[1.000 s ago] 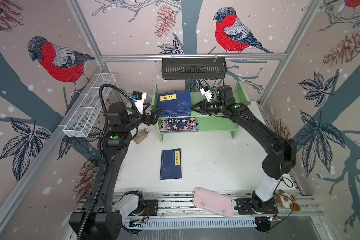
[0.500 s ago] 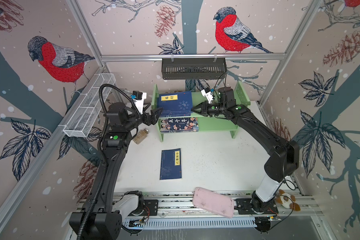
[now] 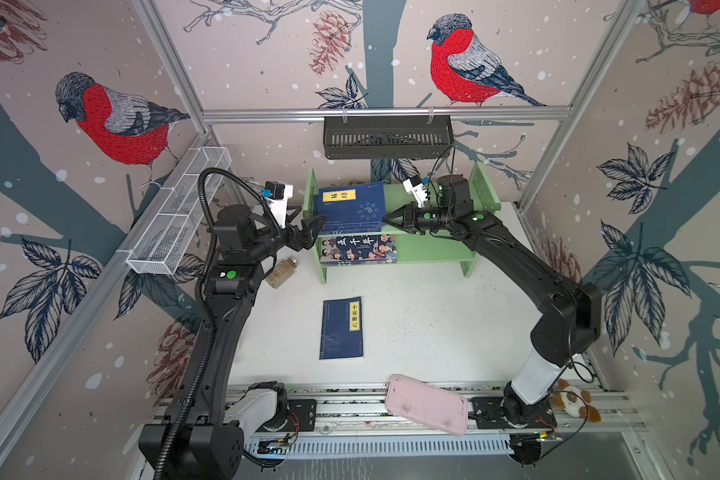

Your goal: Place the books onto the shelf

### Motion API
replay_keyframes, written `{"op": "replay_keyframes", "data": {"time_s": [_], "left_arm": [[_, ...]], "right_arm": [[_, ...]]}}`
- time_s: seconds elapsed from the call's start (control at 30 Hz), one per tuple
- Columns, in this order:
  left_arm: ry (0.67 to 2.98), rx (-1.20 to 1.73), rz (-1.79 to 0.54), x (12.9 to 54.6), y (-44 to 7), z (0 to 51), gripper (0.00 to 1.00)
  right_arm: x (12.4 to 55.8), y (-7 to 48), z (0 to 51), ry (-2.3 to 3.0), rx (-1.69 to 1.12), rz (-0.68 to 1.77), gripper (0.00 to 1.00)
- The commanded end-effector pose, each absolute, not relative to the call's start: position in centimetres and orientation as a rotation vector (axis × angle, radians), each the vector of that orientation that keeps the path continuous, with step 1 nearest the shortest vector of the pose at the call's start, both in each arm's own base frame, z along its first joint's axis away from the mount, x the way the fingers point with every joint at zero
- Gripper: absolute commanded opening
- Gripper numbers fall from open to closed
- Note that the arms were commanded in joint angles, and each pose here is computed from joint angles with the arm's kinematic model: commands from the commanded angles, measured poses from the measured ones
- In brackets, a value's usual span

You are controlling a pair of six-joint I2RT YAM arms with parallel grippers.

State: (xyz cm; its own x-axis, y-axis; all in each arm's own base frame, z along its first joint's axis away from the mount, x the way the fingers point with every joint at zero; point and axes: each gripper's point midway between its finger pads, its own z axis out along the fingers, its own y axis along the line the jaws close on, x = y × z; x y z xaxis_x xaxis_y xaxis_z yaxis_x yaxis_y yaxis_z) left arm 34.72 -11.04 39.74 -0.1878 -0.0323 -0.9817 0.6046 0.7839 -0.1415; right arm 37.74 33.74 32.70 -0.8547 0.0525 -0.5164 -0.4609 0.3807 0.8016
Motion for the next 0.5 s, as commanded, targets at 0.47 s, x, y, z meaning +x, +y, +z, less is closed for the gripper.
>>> {"op": "replay_keyframes", "data": {"time_s": [0.47], "left_arm": [[1.624,0.473,-0.604,34.73,-11.17,40.83,0.83]], "right_arm": [[36.95,33.81,33.77,2.124,-0.375,1.537,0.06]]}}
